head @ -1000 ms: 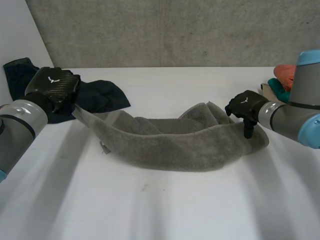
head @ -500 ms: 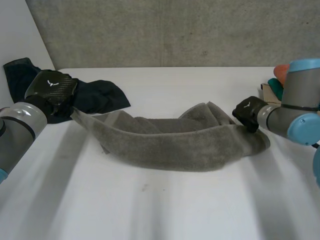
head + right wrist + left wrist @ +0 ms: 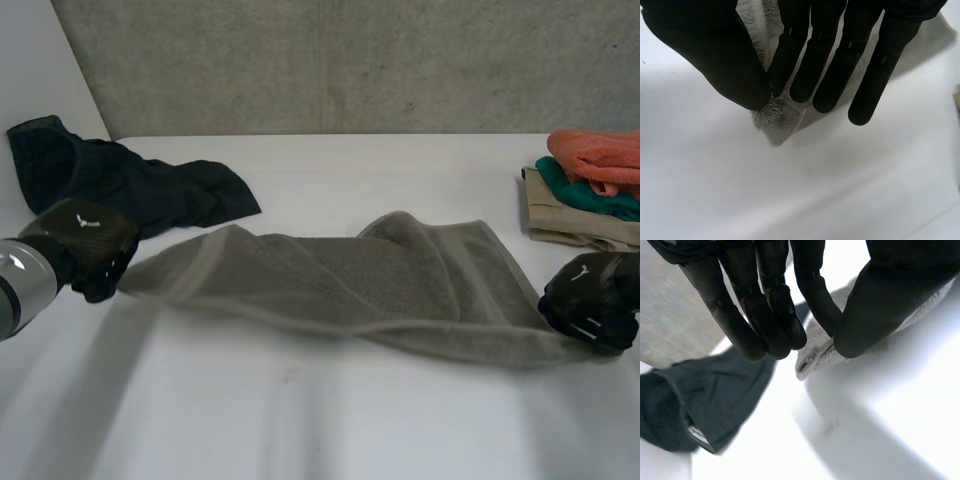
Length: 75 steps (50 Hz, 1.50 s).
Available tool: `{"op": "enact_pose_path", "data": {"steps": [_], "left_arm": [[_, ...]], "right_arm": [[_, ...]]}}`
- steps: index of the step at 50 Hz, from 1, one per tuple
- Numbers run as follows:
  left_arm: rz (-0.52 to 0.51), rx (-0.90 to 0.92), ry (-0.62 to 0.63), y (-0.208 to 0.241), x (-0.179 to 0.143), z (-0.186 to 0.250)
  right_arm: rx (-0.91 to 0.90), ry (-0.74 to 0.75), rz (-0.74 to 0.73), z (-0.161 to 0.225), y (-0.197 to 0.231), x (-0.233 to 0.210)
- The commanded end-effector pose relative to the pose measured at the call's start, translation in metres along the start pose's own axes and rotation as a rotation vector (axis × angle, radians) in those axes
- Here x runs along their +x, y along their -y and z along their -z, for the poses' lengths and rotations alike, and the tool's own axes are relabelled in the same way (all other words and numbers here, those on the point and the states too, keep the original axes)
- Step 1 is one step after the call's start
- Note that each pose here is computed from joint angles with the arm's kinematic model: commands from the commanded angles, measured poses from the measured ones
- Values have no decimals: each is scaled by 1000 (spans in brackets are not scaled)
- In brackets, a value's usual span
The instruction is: Fold the laundry.
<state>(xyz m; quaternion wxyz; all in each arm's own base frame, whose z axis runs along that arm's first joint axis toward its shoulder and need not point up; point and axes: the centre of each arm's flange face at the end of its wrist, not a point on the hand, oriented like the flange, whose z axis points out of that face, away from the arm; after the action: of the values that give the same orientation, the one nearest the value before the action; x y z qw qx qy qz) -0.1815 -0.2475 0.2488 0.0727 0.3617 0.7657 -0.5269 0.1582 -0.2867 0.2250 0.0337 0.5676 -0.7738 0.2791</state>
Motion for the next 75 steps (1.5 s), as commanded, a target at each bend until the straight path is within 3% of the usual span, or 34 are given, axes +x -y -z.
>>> {"op": "enact_pose_path", "data": {"steps": [1,6,12,27,45,47,51,52,55,56,59,63,67,75], "left_arm": [[-43,10,3,-4,-2,-25],[-10,35,32,-2,-3,-57],[44,-18,44,-10,0,-75],[57,-22,31,-14,4,-67],[17,-18,27,-16,5,-78],[1,2,35,-12,4,-84],[-36,116,126,18,-16,-102],[-42,187,194,40,-31,-103],[-34,330,301,79,-57,-97],[-11,460,385,111,-76,-86],[74,723,516,162,-108,-55],[219,988,661,196,-144,-13],[302,1082,705,202,-156,-4],[281,838,581,152,-131,-58]], "right_arm": [[96,-106,-74,-37,14,0],[166,-189,-159,-68,23,2],[118,-197,-181,-74,24,-1],[-43,-113,-102,-70,19,-11],[-38,-99,-50,-75,24,-15],[-3,-143,-42,-74,31,-7],[153,-377,-26,-71,62,32],[236,-512,-43,-62,78,54],[394,-737,-96,-39,104,89],[515,-873,-145,-19,119,110],[776,-1085,-236,26,142,139],[1056,-1249,-288,70,158,155],[1146,-1295,-267,78,164,153],[1046,-1101,-246,33,156,126]]}}
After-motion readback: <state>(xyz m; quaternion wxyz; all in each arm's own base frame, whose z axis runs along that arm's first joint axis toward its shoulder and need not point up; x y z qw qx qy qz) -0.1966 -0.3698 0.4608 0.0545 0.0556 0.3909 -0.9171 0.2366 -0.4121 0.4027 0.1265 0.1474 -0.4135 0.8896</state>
